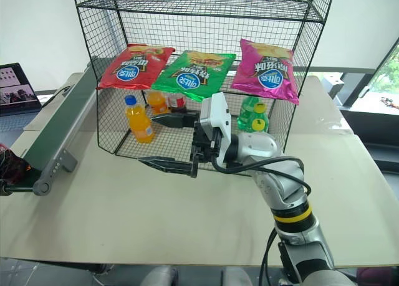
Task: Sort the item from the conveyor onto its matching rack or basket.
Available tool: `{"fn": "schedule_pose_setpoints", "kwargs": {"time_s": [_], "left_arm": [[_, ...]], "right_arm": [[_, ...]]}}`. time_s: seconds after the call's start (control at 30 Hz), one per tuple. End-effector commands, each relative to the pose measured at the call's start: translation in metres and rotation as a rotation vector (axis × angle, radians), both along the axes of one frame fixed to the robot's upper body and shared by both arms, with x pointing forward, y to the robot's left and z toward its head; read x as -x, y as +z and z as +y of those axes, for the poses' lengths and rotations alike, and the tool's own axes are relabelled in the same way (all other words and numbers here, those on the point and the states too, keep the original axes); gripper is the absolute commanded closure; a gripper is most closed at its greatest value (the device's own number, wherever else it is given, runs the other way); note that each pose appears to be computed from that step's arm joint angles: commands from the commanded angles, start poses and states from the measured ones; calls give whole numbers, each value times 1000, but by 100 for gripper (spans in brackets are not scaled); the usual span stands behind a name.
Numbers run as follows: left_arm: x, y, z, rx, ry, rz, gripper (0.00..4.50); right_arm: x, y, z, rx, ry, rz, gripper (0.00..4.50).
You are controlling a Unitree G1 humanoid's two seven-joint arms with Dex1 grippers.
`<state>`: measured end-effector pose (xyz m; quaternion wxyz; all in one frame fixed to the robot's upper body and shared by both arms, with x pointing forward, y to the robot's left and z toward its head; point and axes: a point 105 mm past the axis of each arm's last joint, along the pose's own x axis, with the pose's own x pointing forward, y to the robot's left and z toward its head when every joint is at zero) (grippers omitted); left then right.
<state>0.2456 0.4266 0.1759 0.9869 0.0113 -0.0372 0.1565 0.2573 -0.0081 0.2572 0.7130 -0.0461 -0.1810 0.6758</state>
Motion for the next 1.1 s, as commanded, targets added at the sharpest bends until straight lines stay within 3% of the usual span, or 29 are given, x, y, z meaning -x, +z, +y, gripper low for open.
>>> {"fn": "schedule_pose_setpoints", "kwargs": {"time_s": [0.03, 0.3, 0.53, 0.83, 0.97, 1.1], "left_arm": [[0, 18, -7, -28, -26, -44, 155], [-8, 56, -87, -49, -326, -88, 155], [-22, 35, -192, 2, -691, 7, 155], [-90, -1, -280, -6, -923, -4, 155], [-131, -1, -312, -26, -977, -72, 155], [-158, 0, -329, -51, -980, -112, 155]], "right_arm": [[5, 7, -4, -27, -6, -29, 0], [-1, -17, -28, -22, -197, 44, 0], [-7, -47, -51, 0, -466, 94, 0], [-19, -73, -77, 10, -818, 123, 0], [-25, -81, -83, 34, -942, 123, 0], [-31, -85, -84, 28, -1010, 119, 0]]}}
